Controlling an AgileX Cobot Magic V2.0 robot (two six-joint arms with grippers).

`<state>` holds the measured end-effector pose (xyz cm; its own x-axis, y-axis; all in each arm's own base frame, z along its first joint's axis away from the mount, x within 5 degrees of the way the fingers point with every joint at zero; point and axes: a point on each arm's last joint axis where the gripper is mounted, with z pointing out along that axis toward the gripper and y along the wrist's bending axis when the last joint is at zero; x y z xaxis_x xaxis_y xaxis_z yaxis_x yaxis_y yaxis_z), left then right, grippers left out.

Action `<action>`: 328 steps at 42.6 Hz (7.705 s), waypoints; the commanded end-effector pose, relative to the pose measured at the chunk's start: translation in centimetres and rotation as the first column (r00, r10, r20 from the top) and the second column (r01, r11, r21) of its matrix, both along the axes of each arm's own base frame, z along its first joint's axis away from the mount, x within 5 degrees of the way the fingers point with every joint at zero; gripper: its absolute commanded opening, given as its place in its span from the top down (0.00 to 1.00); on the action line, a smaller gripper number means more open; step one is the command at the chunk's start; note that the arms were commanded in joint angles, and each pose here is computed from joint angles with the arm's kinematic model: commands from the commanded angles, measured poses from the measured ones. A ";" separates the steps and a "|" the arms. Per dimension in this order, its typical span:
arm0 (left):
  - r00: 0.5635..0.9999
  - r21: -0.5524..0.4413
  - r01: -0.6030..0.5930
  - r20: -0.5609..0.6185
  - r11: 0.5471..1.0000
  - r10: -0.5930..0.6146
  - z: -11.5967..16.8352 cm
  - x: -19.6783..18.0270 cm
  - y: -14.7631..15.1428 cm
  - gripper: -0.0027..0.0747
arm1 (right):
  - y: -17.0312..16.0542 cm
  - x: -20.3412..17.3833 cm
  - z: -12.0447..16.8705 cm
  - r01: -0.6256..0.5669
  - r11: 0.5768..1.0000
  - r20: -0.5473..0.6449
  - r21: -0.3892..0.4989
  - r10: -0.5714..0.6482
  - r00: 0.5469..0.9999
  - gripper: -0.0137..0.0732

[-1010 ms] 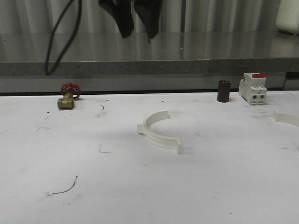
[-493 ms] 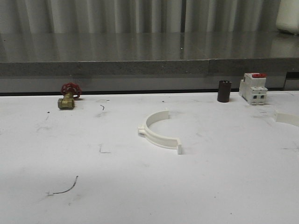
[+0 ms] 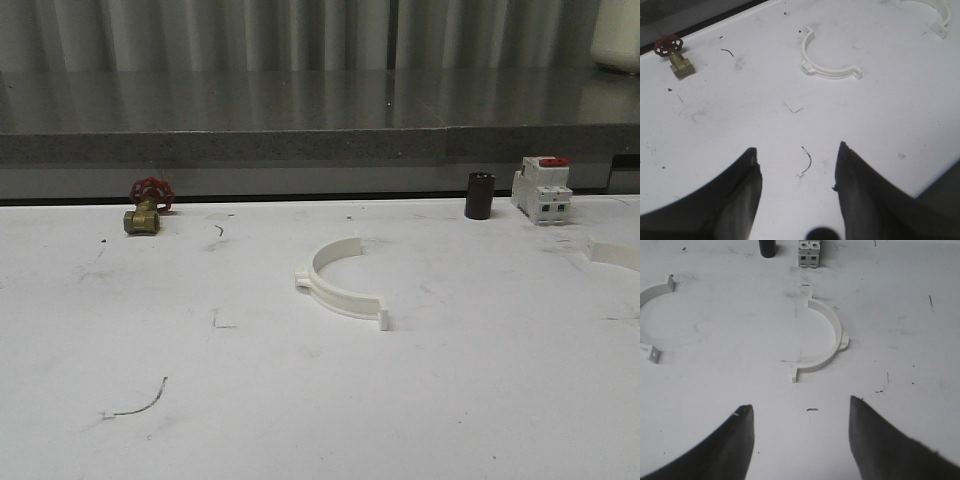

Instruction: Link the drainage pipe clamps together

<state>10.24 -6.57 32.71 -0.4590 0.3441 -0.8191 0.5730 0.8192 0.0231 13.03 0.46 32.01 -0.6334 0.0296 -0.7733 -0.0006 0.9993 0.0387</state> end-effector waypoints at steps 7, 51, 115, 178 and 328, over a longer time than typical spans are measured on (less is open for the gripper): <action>0.998 -0.059 0.003 0.069 0.998 0.001 0.8 -2.2 1.2 0.53 | -0.1 0.6 1.5 0.004 1.000 0.115 -0.011 -0.003 0.993 0.33; 0.998 -0.053 0.004 0.059 0.999 -0.001 0.7 -2.2 1.2 0.53 | -5.5 19.5 -4.4 0.133 0.991 -0.454 0.011 -0.113 0.884 0.33; 0.998 -0.053 0.004 0.059 0.999 -0.001 0.7 -2.2 1.2 0.53 | -6.4 24.1 -12.8 0.114 0.993 -0.550 0.000 -0.095 0.829 0.66; 0.998 -0.053 0.004 0.059 0.999 -0.001 0.7 -2.2 1.2 0.53 | 12.4 25.2 -3.2 -0.059 0.995 -0.457 0.078 0.088 0.885 0.66; 0.998 -0.053 0.004 0.059 0.999 -0.001 0.7 -2.2 1.2 0.53 | 7.5 13.4 8.0 -0.324 0.944 -0.004 -0.061 0.325 0.946 0.34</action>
